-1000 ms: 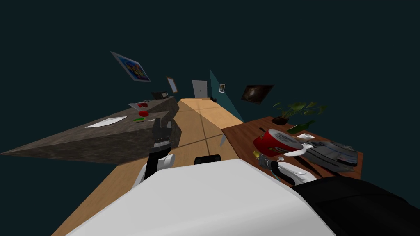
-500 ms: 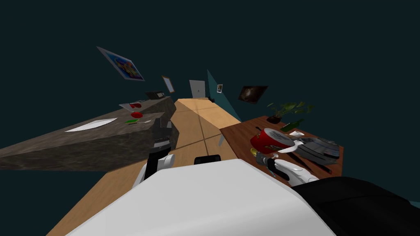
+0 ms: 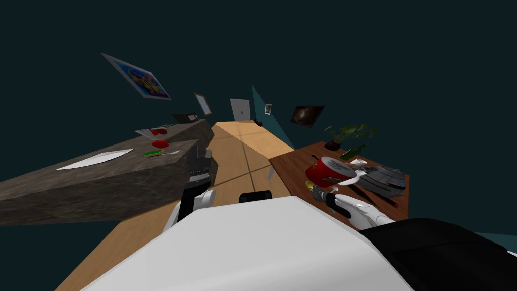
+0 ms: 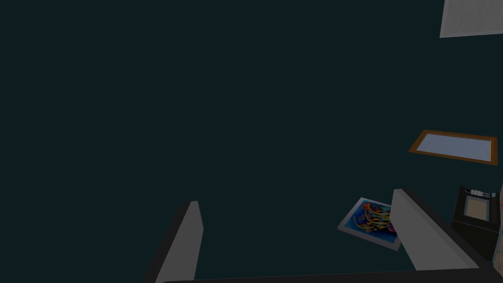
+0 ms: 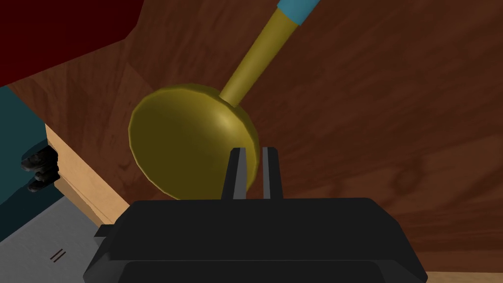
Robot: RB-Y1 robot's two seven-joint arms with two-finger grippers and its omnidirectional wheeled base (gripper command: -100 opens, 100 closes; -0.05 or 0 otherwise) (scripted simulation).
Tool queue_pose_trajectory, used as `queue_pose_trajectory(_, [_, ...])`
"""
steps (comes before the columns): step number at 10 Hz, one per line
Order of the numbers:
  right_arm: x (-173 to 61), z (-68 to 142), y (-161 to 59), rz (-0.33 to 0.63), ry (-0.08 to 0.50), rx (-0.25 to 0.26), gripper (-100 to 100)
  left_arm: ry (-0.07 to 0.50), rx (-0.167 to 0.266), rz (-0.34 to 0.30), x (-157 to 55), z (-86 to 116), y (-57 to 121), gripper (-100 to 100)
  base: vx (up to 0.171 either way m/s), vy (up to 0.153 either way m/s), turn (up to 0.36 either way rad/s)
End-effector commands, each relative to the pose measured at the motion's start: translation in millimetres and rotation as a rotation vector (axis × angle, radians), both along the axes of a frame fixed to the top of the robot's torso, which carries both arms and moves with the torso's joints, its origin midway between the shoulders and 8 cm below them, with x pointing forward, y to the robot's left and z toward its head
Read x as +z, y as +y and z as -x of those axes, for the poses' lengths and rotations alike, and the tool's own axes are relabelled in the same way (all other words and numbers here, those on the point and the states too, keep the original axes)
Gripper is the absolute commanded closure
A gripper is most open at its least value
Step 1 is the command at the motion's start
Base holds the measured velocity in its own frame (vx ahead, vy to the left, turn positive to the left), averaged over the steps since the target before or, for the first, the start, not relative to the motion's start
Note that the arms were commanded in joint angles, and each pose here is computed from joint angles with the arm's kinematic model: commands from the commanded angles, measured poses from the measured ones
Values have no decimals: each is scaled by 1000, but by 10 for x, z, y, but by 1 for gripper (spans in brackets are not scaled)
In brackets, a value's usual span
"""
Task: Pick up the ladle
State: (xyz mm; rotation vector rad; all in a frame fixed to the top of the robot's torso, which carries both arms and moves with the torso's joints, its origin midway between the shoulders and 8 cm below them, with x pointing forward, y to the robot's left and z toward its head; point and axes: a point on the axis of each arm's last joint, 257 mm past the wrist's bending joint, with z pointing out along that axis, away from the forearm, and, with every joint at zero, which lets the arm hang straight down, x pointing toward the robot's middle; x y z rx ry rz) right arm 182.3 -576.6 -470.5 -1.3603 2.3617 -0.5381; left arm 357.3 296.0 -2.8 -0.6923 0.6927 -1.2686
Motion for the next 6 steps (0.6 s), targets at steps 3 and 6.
queue_pose_trajectory(3, [44, -74, 160, 6, 6, 39, 100, 0, 0, 0, 0, 0, 0, 0, 14, -25, -86])
queue_pose_trajectory(6, [55, -86, 237, -2, 12, 38, 100, 0, 0, 0, 0, 0, 0, 0, 11, -22, -71])
